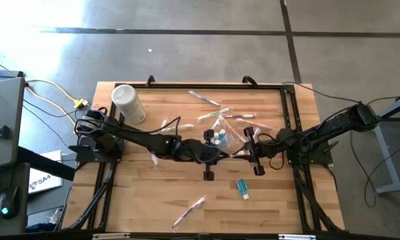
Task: Pick & Place toothbrushing station
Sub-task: Put the orange toothbrush into the transparent organizer
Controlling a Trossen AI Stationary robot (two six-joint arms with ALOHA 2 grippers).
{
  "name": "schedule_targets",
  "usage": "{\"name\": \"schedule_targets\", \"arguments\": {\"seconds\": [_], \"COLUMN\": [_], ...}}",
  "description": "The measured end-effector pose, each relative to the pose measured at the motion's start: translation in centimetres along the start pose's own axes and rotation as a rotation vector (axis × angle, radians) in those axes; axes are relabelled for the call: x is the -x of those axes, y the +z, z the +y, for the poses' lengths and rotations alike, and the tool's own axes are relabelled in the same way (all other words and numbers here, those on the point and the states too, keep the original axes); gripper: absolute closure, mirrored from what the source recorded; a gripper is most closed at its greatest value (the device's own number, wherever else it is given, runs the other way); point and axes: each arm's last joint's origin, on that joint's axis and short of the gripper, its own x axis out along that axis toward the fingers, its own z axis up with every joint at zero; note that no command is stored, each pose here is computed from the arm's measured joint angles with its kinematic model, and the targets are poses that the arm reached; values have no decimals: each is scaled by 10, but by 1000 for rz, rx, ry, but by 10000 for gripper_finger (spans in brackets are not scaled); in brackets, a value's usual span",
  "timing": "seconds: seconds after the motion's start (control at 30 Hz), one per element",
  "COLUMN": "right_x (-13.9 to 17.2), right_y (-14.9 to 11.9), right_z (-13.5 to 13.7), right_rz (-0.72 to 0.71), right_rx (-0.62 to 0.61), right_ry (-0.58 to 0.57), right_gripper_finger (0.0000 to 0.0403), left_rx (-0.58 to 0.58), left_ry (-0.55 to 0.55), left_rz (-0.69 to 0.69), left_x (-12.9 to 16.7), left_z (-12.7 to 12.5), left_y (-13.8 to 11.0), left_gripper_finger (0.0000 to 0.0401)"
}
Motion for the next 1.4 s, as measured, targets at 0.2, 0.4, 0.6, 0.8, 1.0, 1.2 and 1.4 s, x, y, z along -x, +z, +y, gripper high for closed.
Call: {"name": "schedule_targets", "arguments": {"seconds": [0.2, 0.4, 0.6, 0.8, 1.0, 1.2, 1.4], "right_x": [0, 0, 0, 0, 4, 2, -2], "right_y": [0, -1, -3, -4, -3, 17, 56], "right_z": [0, 0, 0, 0, -2, -11, -27], "right_rz": [3, 10, 32, 44, 113, 295, 506], "right_rx": [17, 20, 20, 20, 20, -8, -87], "right_ry": [-5, -7, -27, -25, -65, -211, -401], "right_gripper_finger": [389, 390, 390, 390, 390, 390, 390], "left_rx": [-1, -7, -16, -44, -56, -45, 2], "left_ry": [1, -2, -39, -92, -100, -123, -135], "left_rz": [6, 25, 52, 83, 128, 164, 246], "left_x": [0, 0, 0, 1, 2, 5, 11], "left_z": [0, 0, -1, -3, -3, -10, -18], "left_y": [-1, -2, -5, -8, -13, -16, -22], "left_gripper_finger": [401, 401, 401, 378, 309, 240, 211]}}
